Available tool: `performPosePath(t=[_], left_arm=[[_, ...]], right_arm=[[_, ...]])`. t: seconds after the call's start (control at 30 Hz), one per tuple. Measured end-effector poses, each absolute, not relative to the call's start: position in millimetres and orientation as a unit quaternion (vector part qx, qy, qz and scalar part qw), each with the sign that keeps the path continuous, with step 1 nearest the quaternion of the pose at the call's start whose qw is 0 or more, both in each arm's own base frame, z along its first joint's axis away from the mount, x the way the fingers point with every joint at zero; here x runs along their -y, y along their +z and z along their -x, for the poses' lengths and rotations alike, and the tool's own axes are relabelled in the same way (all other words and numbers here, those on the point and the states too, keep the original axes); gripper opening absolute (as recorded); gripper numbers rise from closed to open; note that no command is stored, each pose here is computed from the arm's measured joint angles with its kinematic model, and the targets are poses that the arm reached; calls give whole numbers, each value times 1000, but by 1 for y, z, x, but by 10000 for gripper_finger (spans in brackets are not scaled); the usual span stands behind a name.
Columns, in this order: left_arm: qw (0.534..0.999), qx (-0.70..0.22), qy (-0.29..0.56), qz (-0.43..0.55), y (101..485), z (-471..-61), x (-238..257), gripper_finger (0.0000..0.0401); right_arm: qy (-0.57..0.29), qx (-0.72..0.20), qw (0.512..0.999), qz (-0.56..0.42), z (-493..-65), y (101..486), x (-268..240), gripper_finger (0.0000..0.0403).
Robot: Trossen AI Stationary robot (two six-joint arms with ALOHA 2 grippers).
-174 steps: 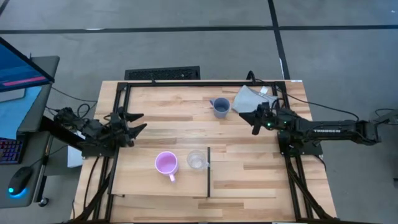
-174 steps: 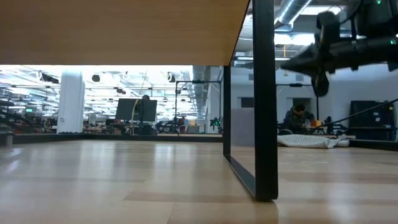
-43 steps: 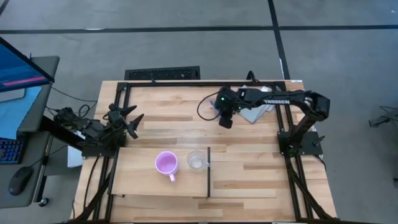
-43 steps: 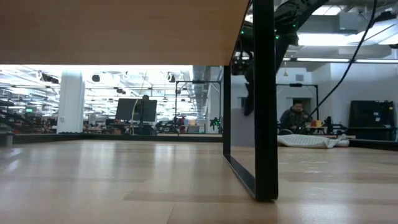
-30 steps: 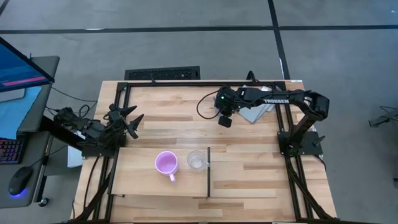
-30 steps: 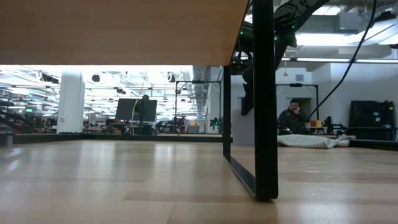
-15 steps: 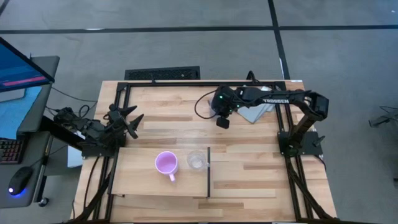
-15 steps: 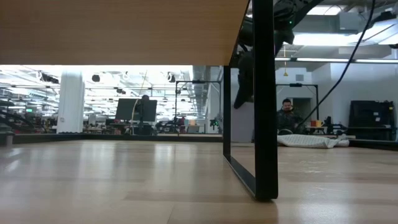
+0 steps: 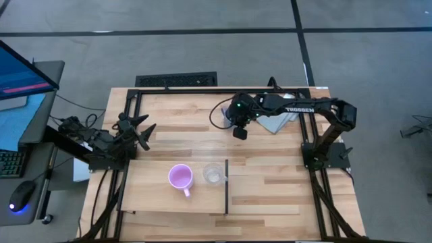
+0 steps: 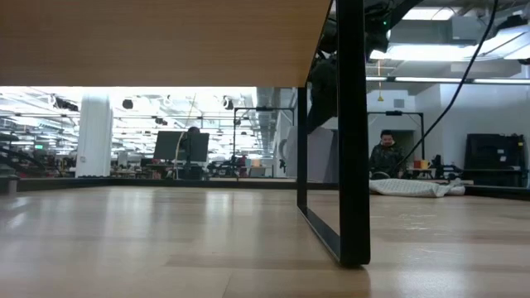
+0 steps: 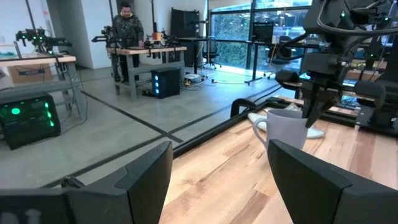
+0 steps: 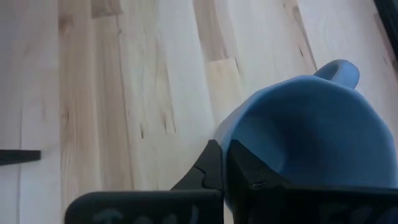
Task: Stack small to large cups/mugs on shelf
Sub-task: Put the gray mug on the shelf
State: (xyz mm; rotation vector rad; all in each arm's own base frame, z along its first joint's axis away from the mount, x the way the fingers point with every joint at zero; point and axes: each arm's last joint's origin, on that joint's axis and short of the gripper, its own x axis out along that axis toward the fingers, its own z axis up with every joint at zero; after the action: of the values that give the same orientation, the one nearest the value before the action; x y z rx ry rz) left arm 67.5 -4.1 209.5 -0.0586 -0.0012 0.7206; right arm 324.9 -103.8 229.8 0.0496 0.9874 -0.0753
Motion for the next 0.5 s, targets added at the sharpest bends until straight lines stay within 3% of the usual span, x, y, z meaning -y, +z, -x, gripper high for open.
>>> performPosePath(t=[0.5], left_arm=[[935, 3, 352, 36, 209, -68, 4, 256]], right_arm=[[-29, -433, 901, -9, -354, 249, 101, 14]])
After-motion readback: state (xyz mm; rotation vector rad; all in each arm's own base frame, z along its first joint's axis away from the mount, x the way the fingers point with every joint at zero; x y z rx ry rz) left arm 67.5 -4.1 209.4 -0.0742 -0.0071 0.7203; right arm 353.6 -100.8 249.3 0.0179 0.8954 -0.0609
